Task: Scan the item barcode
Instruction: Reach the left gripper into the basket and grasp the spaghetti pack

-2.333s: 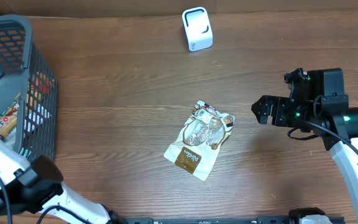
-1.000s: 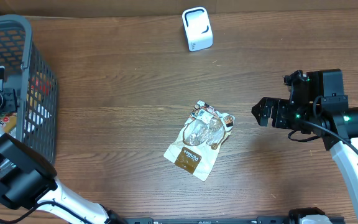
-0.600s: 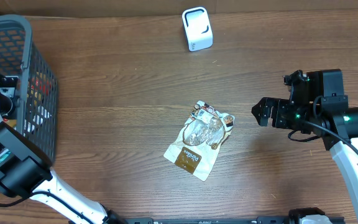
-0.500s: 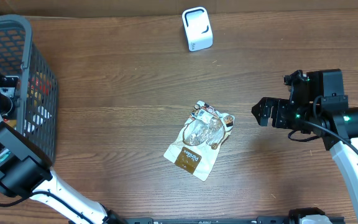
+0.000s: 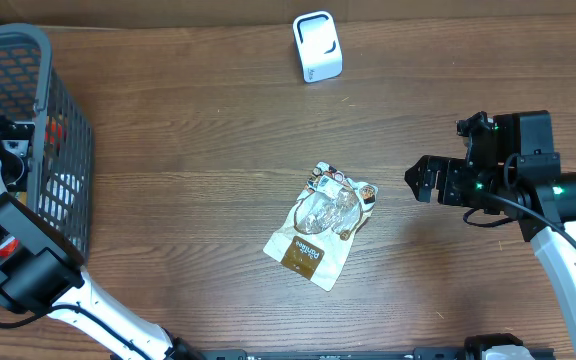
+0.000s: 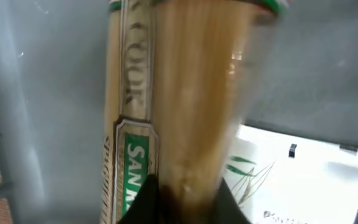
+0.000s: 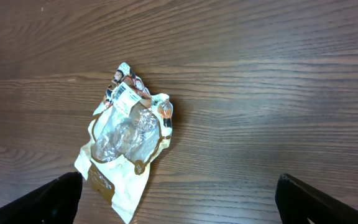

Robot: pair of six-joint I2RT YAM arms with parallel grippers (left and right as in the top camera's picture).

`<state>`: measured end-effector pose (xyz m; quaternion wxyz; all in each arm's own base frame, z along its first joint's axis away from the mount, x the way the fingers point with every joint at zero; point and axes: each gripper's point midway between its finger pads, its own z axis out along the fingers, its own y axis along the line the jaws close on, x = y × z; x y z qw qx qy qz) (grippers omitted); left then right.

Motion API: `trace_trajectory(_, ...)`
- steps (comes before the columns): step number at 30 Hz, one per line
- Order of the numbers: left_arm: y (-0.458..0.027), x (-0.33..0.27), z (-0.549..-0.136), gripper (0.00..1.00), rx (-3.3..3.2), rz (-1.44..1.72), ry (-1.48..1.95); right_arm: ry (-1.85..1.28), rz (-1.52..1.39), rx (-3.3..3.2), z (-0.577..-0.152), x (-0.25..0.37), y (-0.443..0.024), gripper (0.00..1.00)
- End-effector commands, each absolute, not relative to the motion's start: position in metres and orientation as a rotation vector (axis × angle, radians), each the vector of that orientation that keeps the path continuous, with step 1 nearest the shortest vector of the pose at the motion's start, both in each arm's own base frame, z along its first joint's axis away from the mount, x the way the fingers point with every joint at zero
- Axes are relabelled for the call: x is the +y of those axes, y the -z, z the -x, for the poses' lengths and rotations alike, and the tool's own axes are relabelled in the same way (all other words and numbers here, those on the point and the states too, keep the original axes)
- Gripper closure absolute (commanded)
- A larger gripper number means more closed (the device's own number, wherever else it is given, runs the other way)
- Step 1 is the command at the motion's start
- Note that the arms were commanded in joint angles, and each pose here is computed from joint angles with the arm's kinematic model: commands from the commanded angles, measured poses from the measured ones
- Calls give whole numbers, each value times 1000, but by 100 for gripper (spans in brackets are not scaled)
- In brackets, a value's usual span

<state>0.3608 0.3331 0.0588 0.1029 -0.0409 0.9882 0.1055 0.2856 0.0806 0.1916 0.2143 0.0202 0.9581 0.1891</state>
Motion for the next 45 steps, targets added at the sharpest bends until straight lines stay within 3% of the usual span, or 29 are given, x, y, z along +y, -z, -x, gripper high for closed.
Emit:
trace_trajectory(1, -43, 327, -359, 96, 2928, 246, -232, -514, -24, 2621, -290, 81, -203, 0)
trace_trajectory(10, -51, 332, -358, 94, 2901, 403, -243, -515, -24, 2618, -291, 81, -203, 0)
trace_trajectory(11, -48, 333, -355, 84, 2914, 409, -254, -516, -28, 2619, -291, 81, -203, 0)
trace_trajectory(13, -42, 336, -348, 77, 2939, 420, -285, -518, -39, 2620, -291, 81, -203, 0)
trace_trajectory(17, -33, 344, -342, 43, 2966, 437, -347, -519, -38, 2620, -291, 81, -203, 0)
trace_trajectory(18, -33, 347, -341, 28, 2967, 442, -373, -518, -39, 2620, -291, 81, -203, 0)
trace_trajectory(19, -33, 350, -341, 0, 2967, 447, -399, -518, -39, 2620, -291, 81, -203, 0)
trace_trajectory(30, -42, 380, -352, 0, 2858, 545, -608, -522, -53, 2621, -291, 81, -203, 0)
trace_trajectory(41, 33, 354, -354, 2, 2975, 482, -344, -523, -60, 2629, -291, 81, -202, 0)
trace_trajectory(43, 41, 347, -355, 16, 2981, 477, -284, -524, -65, 2630, -291, 81, -201, 0)
trace_trajectory(45, 44, 340, -356, 44, 2982, 472, -225, -524, -64, 2629, -291, 81, -202, 0)
